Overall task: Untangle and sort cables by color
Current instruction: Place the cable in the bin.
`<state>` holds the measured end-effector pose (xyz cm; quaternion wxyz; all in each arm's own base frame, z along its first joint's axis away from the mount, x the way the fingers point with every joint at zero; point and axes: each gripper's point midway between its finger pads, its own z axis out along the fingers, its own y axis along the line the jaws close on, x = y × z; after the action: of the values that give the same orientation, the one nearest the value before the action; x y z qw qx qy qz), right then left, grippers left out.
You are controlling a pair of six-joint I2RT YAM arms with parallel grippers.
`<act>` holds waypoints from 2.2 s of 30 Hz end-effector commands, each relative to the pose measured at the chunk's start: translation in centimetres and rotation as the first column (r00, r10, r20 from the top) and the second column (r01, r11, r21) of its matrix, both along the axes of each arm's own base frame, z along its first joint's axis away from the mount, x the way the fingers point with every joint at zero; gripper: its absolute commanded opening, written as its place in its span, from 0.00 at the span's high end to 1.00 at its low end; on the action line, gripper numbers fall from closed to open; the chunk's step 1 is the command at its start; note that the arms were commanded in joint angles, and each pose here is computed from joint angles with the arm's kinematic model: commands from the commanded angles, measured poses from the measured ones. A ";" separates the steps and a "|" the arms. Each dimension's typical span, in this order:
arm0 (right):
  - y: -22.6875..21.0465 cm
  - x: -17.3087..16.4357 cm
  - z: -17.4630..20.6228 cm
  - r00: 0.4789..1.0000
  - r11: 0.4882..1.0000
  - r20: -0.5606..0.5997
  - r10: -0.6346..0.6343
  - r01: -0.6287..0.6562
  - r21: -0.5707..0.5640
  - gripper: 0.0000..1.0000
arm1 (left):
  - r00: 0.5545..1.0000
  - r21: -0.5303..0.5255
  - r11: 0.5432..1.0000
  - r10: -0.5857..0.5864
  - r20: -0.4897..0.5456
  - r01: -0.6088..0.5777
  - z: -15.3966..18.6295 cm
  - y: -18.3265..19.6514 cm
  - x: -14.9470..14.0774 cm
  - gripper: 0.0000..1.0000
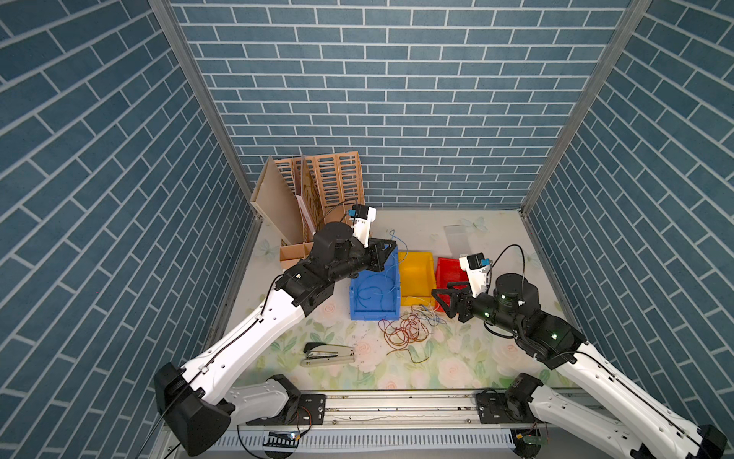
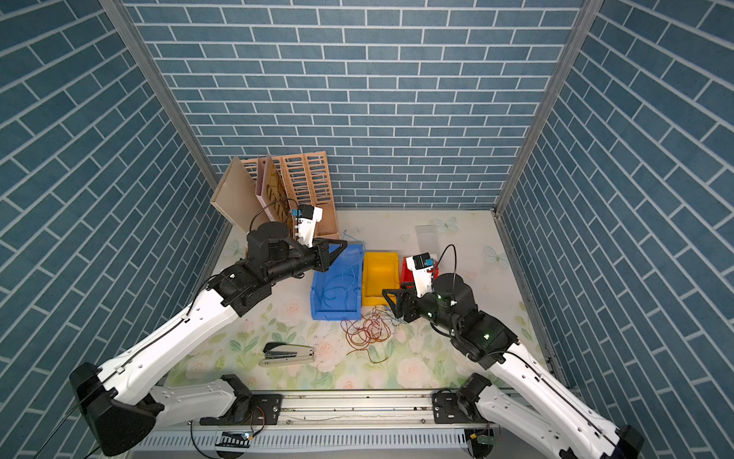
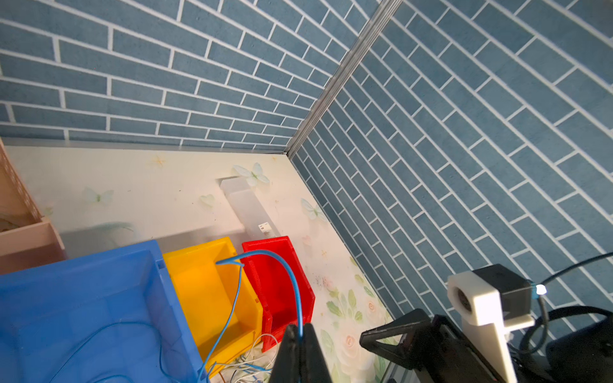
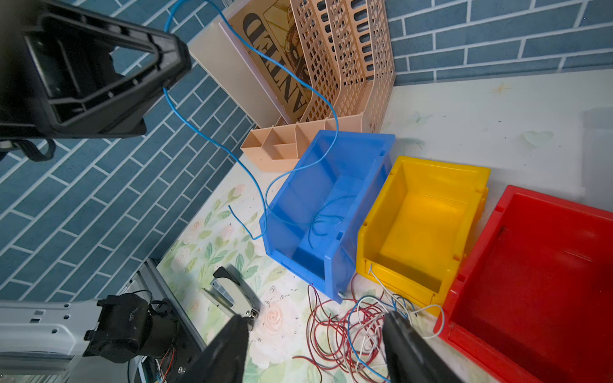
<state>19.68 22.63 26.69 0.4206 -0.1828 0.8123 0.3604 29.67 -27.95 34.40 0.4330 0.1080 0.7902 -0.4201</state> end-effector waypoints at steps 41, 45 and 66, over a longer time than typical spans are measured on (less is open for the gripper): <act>0.7 2.3 -3.6 0.990 0.987 -0.123 -0.076 0.057 -0.147 0.31 | 0.975 0.268 0.963 0.098 -0.200 -0.042 -16.1 2.9 6.5 0.51; 0.6 2.3 -3.8 0.985 0.986 -0.150 -0.088 0.064 -0.154 0.31 | 0.980 0.249 0.968 0.084 -0.179 -0.038 -14.3 2.8 6.3 0.41; 0.4 1.6 -7.7 0.942 0.964 -0.310 -0.129 0.046 -0.260 0.32 | 0.997 0.067 0.998 0.002 -0.079 0.003 -7.0 1.9 -0.7 0.28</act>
<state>21.59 23.57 19.19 0.2849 -0.1469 0.9076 0.2710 29.91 -25.34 27.92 0.4038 0.1037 0.8207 -0.3906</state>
